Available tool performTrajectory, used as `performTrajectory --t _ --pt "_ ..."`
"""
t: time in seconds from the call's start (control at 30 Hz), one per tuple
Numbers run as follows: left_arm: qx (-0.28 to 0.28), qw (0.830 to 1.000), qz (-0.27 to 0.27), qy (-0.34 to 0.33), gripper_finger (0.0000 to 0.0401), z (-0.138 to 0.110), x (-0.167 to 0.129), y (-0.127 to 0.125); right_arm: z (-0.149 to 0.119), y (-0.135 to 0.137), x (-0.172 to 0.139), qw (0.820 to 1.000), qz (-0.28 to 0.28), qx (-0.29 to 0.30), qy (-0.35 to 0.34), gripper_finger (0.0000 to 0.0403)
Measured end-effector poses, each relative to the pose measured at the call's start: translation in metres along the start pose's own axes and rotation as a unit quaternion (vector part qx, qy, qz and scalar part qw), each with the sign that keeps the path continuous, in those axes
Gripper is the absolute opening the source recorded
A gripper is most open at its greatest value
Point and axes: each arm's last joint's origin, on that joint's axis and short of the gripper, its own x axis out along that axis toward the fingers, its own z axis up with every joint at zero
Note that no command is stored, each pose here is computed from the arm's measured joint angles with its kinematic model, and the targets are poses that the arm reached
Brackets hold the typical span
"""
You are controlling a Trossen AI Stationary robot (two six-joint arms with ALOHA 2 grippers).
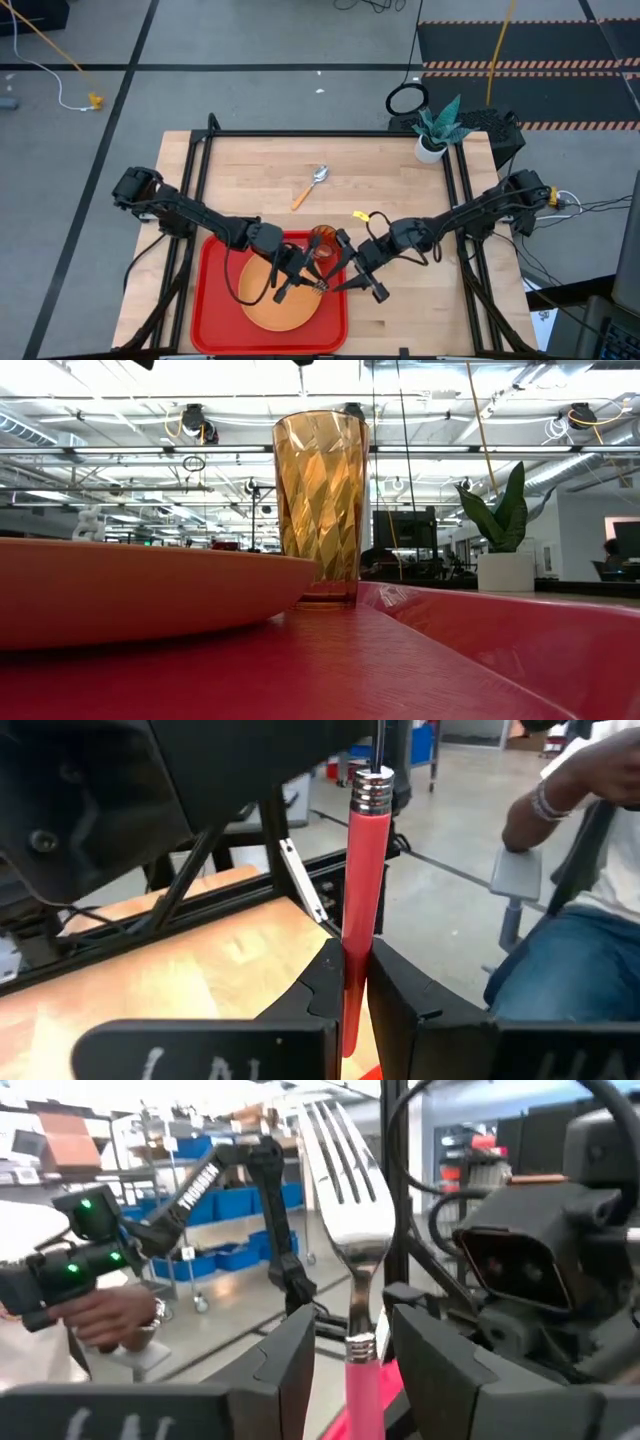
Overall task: Pick and place plate/cup/fork/spoon on tray
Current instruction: Put the pink fork on the red serving tray to the left of the orange plate
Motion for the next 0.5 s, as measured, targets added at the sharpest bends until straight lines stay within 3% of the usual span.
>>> performTrajectory --t 0.3,0.5 --pt "-0.001 1.0 -0.009 0.014 0.0026 -0.003 0.0 0.0 -0.006 -0.007 0.021 1.0 0.023 0.011 0.004 0.0109" --pt "-0.002 1.0 -0.027 0.015 0.0026 -0.003 0.0 -0.001 -0.005 -0.01 0.022 0.999 0.034 0.019 0.004 0.0075"
